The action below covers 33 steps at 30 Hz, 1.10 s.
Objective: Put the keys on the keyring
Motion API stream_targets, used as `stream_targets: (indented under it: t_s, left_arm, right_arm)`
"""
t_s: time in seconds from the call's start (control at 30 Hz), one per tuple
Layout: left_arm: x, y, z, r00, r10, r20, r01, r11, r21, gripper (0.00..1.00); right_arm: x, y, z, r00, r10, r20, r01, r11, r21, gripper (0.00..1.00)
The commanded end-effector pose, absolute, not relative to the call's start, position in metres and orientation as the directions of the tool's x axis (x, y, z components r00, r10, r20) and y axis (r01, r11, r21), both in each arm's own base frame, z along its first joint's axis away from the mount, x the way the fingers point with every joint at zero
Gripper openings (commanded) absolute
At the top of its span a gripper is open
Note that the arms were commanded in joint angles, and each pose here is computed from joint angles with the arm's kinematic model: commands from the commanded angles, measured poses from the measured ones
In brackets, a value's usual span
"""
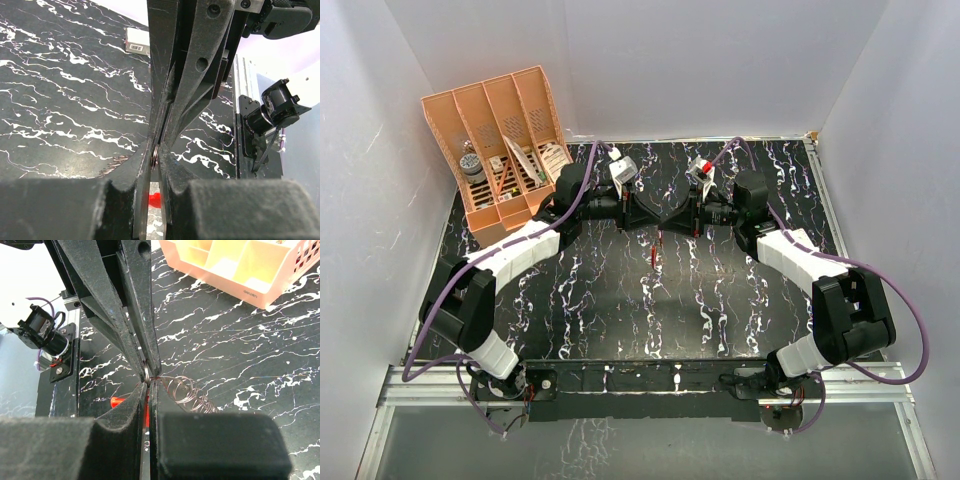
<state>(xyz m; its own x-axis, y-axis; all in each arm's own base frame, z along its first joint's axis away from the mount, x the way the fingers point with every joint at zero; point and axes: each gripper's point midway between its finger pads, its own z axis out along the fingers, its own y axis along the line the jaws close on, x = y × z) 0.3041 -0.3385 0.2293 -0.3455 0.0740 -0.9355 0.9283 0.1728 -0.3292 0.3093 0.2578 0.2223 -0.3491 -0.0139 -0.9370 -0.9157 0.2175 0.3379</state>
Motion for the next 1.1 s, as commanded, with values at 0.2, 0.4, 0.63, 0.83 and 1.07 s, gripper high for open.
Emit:
stream_targets:
  t_s: [0.2,0.4,0.63,0.83,1.07]
  left_arm:
    - [0.297,-0.342,0.236,-0.339,0.101,-0.935,0.938,0.115,-0.327,0.0]
    - [0.298,-0.344,0.234,-0.341,0.104,-0.934,0.938,0.106,-0.33,0.0]
    - [0.304,-0.343,0.237,-0.314,0.047,-0.948,0.942,0.143,-0.305,0.0]
    - [0.306,-0.342,0.243,-0.298,-0.021,-0.954,0.94,0.165,-0.297,0.0]
    - [0.307,-0.341,0.246,-0.299,-0.081,-0.951,0.935,0.174,-0.308,0.0]
  right_arm:
    - [0.316,0.262,0.263,-0.209,0.02,-0.978,-0.957,0.201,0.209,0.0]
    - [0.316,0.262,0.264,-0.207,0.02,-0.978,-0.958,0.2,0.207,0.0]
    - [0.317,0.262,0.264,-0.209,0.022,-0.978,-0.957,0.204,0.209,0.0]
    - [0.317,0.263,0.27,-0.202,0.036,-0.979,-0.958,0.203,0.205,0.0]
    - [0.318,0.263,0.276,-0.193,0.048,-0.98,-0.958,0.206,0.199,0.09]
